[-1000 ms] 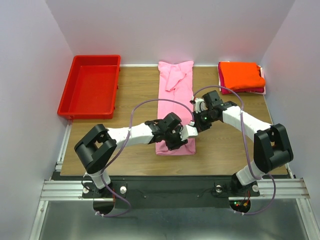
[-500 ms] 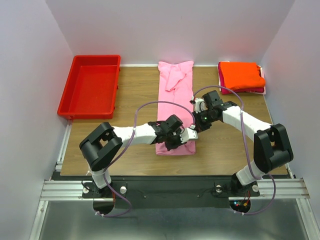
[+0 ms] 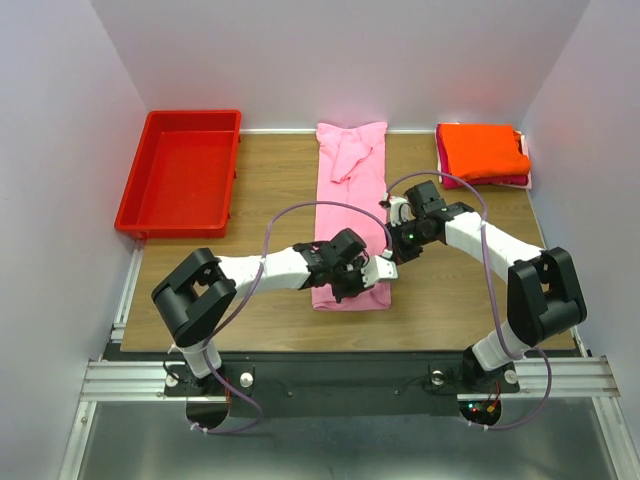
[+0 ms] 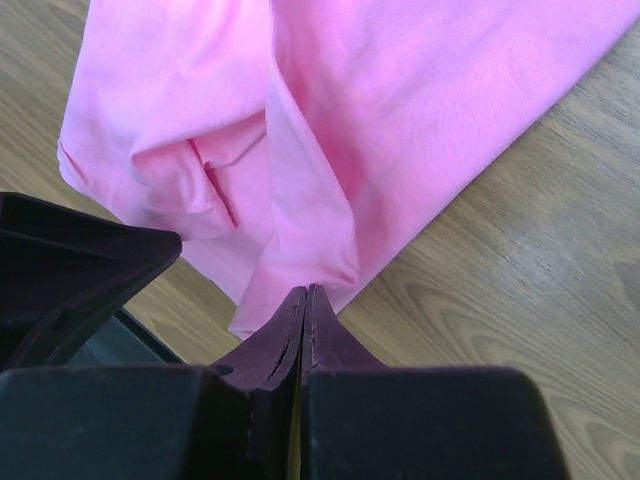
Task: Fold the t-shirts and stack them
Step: Fold the tshirt
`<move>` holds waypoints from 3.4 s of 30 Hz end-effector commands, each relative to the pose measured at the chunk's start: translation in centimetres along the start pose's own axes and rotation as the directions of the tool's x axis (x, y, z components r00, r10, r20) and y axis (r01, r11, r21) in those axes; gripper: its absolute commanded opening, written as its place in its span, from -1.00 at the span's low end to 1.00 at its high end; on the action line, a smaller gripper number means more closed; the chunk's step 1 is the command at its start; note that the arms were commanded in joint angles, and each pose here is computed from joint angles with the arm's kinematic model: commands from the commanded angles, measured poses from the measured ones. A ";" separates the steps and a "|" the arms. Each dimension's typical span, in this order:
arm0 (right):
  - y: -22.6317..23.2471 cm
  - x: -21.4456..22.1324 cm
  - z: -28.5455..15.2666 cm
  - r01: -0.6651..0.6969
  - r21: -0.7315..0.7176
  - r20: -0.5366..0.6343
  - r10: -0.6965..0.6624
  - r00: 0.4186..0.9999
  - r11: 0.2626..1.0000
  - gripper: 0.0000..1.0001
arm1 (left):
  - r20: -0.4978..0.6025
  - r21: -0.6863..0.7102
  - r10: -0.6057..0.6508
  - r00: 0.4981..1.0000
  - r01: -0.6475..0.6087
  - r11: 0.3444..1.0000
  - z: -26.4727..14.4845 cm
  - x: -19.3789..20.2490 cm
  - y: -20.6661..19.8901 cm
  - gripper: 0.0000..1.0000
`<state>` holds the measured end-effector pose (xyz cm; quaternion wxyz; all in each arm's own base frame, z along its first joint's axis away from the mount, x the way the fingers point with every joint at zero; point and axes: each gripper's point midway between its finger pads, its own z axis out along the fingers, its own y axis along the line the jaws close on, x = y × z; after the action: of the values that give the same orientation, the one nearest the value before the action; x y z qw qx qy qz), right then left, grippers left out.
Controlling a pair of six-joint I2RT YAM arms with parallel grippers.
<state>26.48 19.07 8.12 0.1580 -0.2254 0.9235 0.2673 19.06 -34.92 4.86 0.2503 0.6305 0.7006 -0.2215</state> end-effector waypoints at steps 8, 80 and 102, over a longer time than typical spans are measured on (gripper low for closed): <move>0.3 -1.0 -0.4 0.003 -0.019 0.027 -0.003 1.000 1.000 -0.99 | 0.108 0.076 0.090 0.990 -0.098 0.992 -2.3 -3.4 -2.0 -1.00; 3.4 5.5 -0.1 0.910 -0.009 0.138 -0.901 0.412 0.415 -0.06 | 0.135 0.021 0.451 0.883 -0.457 0.889 -7.0 5.8 -0.2 0.16; 0.3 8.9 4.0 0.941 -0.047 0.027 -0.941 0.337 0.336 -0.73 | 0.051 0.154 0.457 0.888 -0.459 0.875 -3.5 9.0 -1.9 -0.34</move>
<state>19.05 18.96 2.06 0.2794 -0.7146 0.6175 0.1732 16.67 -26.17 2.17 0.2594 0.7882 0.5156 -0.2135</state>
